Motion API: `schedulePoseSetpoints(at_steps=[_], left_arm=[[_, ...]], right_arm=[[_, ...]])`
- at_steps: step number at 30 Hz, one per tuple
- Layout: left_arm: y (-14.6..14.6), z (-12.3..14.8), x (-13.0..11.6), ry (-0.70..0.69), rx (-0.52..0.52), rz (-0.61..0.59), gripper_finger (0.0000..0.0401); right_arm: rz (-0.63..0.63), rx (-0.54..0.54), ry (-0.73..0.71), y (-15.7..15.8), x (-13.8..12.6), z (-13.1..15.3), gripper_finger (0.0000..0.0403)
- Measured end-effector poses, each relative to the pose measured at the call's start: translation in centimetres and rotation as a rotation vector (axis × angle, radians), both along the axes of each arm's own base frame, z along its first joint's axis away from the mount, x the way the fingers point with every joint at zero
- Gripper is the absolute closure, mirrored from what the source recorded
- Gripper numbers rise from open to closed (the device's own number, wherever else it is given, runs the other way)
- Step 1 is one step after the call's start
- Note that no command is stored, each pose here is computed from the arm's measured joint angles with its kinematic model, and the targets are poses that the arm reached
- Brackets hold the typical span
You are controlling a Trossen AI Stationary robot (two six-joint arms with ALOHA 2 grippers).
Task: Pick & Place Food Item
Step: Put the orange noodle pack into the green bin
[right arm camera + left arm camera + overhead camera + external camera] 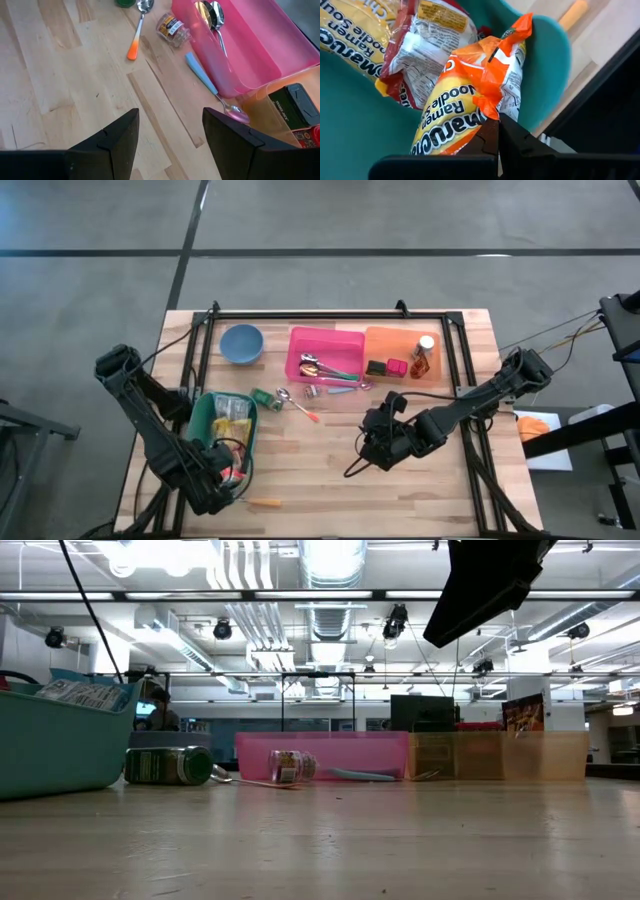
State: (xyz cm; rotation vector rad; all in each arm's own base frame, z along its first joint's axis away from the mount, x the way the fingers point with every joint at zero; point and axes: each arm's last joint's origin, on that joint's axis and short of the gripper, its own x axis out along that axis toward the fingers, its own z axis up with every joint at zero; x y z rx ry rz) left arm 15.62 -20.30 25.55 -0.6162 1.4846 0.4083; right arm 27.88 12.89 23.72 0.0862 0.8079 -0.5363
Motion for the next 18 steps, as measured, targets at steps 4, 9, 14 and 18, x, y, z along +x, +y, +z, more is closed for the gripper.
schedulePoseSetpoints(at_steps=[4, 9, 14, 18], left_arm=[[0.4, -1.1, 0.0, 0.030, 0.006, 0.005, 0.0401], [0.6, -2.5, 0.4, 0.019, -0.030, -0.019, 0.0401], [0.9, -3.6, 0.8, 0.006, -0.041, -0.031, 0.0401], [1.1, -4.0, 0.8, 0.007, -0.039, -0.032, 0.0401]], right_arm=[[0.000, 0.000, -0.001, 0.0, 0.0, 0.0, 0.0186], [0.001, 0.000, -0.001, 0.0, 0.0, 0.0, 0.0186], [0.001, 0.000, -0.001, 0.0, 0.0, 0.0, 0.0186], [0.000, 0.001, -0.002, 0.0, 0.0, 0.0, 0.0186]])
